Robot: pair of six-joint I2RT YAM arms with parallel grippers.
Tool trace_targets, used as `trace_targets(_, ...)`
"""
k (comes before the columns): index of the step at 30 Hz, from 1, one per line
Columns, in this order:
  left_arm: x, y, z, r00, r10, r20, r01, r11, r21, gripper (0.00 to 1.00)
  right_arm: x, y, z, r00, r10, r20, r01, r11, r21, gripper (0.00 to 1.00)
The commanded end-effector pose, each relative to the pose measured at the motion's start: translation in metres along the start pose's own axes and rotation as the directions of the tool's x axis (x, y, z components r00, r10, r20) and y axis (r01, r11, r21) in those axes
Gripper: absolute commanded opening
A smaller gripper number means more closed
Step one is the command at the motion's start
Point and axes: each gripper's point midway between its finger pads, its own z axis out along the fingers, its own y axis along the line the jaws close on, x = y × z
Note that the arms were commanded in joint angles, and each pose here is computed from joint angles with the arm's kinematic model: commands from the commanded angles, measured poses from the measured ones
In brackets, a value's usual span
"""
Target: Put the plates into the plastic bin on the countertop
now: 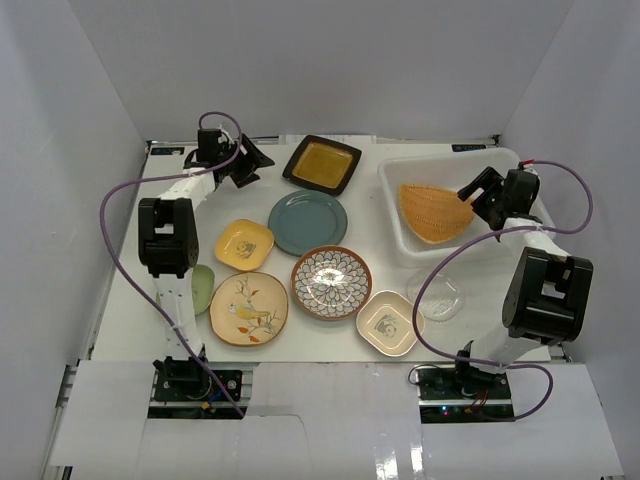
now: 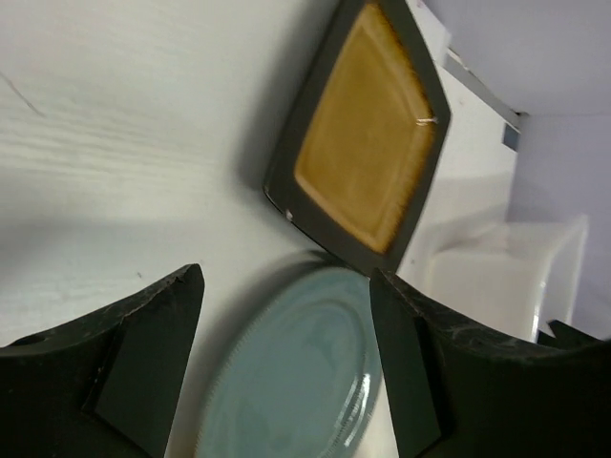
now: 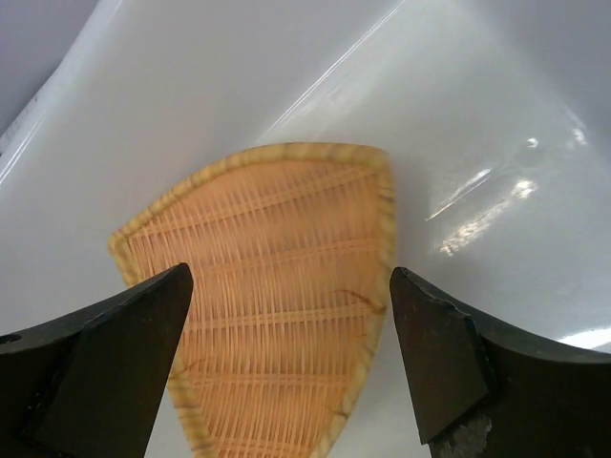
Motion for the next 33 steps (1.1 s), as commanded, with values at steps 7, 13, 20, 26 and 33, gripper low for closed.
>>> trace_targets(7, -0.003, 0.009, 0.044, 0.985, 0.085, -0.151, -0.082, 0.996, 0.026, 0.81, -0.076, -0.008, -0.028, 0.966, -0.068, 0.25, 0.027, 0.986, 0.166, 0.9)
trace_targets(13, 0.013, 0.002, 0.072, 0.973, 0.084, -0.215, -0.052, 0.987, 0.154, 0.82, -0.084, 0.026, -0.045, 0.957, -0.079, 0.278, 0.077, 0.997, 0.017, 0.96)
trace_targets(20, 0.022, -0.016, 0.097, 0.974, 0.063, -0.217, -0.005, 0.967, 0.255, 0.75, -0.056, 0.07, -0.058, 0.972, -0.052, 0.228, 0.1, 0.973, -0.206, 0.9)
trace_targets(26, 0.044, -0.022, 0.122, 0.974, 0.058, -0.22, 0.003, 0.963, 0.27, 0.62, -0.03, 0.099, -0.064, 0.976, -0.088, 0.197, 0.142, 0.95, -0.279, 0.89)
trace_targets(33, 0.032, -0.027, 0.122, 0.989, 0.038, -0.144, 0.005, 0.958, 0.286, 0.0, -0.013, 0.12, -0.074, 0.979, -0.117, 0.169, 0.171, 0.921, -0.351, 0.87)
